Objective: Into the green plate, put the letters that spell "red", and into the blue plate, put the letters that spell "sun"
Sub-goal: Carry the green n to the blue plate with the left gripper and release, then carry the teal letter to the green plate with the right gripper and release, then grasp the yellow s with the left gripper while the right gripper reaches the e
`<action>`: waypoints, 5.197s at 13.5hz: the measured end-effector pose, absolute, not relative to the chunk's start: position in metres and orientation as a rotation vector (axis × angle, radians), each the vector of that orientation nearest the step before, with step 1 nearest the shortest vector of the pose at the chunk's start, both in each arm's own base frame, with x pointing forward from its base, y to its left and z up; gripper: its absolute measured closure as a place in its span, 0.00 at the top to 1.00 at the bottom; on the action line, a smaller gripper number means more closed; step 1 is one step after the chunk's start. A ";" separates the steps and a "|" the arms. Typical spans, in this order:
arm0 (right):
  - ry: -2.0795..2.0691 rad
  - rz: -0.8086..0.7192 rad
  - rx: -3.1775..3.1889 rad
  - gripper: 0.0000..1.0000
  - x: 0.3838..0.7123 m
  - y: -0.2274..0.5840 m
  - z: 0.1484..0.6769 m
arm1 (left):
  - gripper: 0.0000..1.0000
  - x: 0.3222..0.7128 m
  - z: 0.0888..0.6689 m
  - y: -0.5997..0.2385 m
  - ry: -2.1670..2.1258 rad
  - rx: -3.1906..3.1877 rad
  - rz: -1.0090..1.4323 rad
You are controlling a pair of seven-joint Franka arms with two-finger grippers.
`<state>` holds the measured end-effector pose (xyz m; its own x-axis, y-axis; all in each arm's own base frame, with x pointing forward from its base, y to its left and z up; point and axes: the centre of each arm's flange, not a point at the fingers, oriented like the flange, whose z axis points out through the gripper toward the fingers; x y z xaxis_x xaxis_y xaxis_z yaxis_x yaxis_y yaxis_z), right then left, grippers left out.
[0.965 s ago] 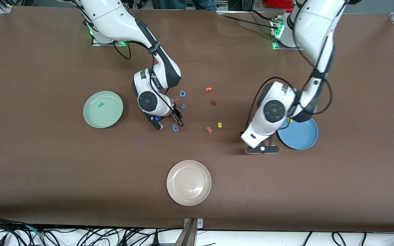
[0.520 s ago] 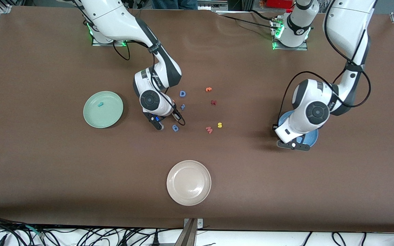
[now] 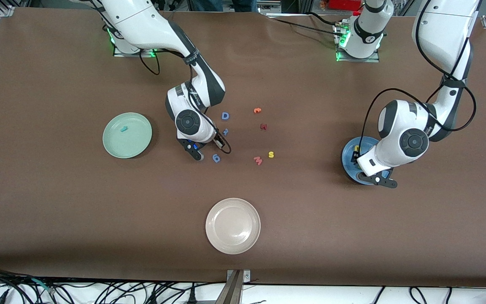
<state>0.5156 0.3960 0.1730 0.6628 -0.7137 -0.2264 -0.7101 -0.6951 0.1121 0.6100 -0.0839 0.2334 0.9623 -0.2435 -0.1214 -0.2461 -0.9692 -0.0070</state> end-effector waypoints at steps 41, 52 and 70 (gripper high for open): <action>-0.553 -0.715 2.798 0.37 0.592 0.122 0.276 | 0.01 0.550 0.178 -0.392 -0.294 -3.141 -0.154; -0.553 -0.707 2.857 0.37 0.536 0.082 0.178 | 0.78 0.522 0.182 -0.409 -0.280 -3.154 -0.108; -0.608 -0.706 2.946 0.87 0.550 0.100 0.246 | 0.76 0.521 0.173 -0.399 -0.299 -3.141 -0.079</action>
